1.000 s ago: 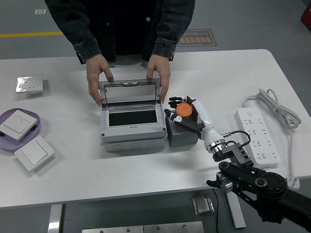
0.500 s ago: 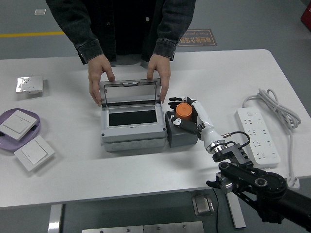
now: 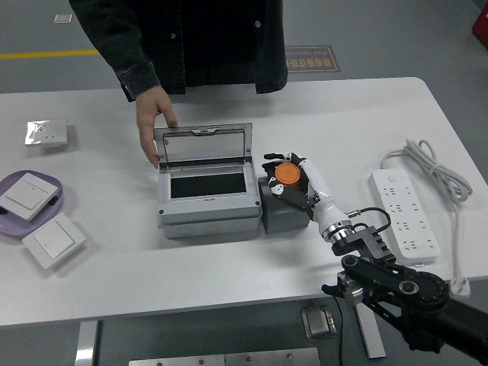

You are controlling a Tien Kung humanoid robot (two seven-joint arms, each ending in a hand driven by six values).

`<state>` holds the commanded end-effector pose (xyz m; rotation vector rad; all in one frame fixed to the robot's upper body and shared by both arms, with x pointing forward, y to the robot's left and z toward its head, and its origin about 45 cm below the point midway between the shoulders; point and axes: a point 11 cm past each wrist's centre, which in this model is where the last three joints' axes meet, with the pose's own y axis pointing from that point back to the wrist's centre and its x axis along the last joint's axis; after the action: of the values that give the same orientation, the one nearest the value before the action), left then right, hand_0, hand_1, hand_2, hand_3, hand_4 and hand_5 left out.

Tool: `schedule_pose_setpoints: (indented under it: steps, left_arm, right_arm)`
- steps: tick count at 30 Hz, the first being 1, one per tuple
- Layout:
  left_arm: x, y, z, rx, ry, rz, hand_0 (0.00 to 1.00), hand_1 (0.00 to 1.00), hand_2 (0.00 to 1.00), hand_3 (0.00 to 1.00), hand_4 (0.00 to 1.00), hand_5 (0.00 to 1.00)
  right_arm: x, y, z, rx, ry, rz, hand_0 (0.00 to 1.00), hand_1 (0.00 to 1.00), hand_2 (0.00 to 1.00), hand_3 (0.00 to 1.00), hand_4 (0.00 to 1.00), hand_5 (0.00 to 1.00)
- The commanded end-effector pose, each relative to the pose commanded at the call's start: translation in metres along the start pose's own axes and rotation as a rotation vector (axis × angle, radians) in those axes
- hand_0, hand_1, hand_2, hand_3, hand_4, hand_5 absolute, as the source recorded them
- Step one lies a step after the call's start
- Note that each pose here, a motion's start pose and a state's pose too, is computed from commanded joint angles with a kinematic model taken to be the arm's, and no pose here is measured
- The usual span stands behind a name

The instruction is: Pick up the cylinder from the cube,place it in the box,flap close box

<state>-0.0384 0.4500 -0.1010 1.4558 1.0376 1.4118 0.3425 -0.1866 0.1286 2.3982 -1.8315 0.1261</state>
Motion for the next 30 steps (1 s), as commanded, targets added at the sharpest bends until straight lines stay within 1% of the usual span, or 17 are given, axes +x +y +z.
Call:
schedule_pose_setpoints:
  steps: [5, 6, 11, 12, 17, 18, 23, 24, 29, 30]
  left_arm:
    - [0.001, 0.000, -0.001, 0.002, 0.002, 0.002, 0.611, 0.622, 0.587, 0.609, 0.684, 0.200]
    - [0.001, 0.000, -0.001, 0.003, 0.003, 0.002, 0.611, 0.622, 0.587, 0.609, 0.684, 0.199]
    - [0.000, 0.000, -0.001, 0.003, 0.004, 0.001, 0.611, 0.622, 0.587, 0.609, 0.684, 0.199]
    - [0.000, 0.000, -0.002, 0.003, 0.004, 0.001, 0.611, 0.621, 0.588, 0.609, 0.683, 0.196]
    - [-0.001, 0.000, -0.004, 0.013, 0.007, 0.001, 0.611, 0.621, 0.588, 0.609, 0.683, 0.196]
    - [-0.001, 0.000, -0.005, 0.018, 0.007, 0.002, 0.611, 0.622, 0.589, 0.610, 0.685, 0.199]
    - [0.001, 0.000, -0.008, 0.032, 0.009, 0.007, 0.611, 0.622, 0.589, 0.610, 0.685, 0.199]
    - [0.001, 0.000, -0.008, 0.034, 0.009, 0.008, 0.610, 0.621, 0.588, 0.610, 0.686, 0.201]
    - [0.002, 0.000, -0.009, 0.039, 0.009, 0.011, 0.610, 0.621, 0.588, 0.610, 0.686, 0.201]
    - [0.002, 0.000, -0.009, 0.040, 0.010, 0.011, 0.611, 0.622, 0.589, 0.610, 0.689, 0.204]
  right_arm:
    - [0.001, 0.000, -0.002, 0.012, -0.003, 0.015, 0.561, 0.533, 0.479, 0.428, 0.026, 0.002]
    - [0.001, 0.000, -0.003, 0.017, -0.004, 0.019, 0.466, 0.465, 0.416, 0.346, 0.002, 0.002]
    - [0.003, -0.001, -0.010, 0.044, -0.008, 0.033, 0.466, 0.465, 0.416, 0.346, 0.002, 0.002]
    - [0.003, -0.002, -0.012, 0.047, -0.006, 0.033, 0.442, 0.422, 0.370, 0.314, 0.002, 0.002]
    - [-0.002, -0.004, -0.023, 0.059, 0.009, 0.006, 0.442, 0.422, 0.370, 0.314, 0.002, 0.002]
    - [-0.005, -0.004, -0.028, 0.067, 0.015, -0.005, 0.428, 0.410, 0.355, 0.305, 0.002, 0.002]
    - [-0.022, -0.005, -0.049, 0.096, 0.042, -0.066, 0.428, 0.410, 0.355, 0.305, 0.002, 0.002]
    - [-0.027, -0.005, -0.053, 0.101, 0.052, -0.081, 0.398, 0.366, 0.293, 0.255, 0.002, 0.002]
    - [-0.053, -0.010, -0.080, 0.138, 0.098, -0.166, 0.398, 0.366, 0.293, 0.255, 0.002, 0.002]
    - [-0.059, -0.012, -0.087, 0.147, 0.111, -0.187, 0.214, 0.247, 0.226, 0.202, 0.002, 0.002]
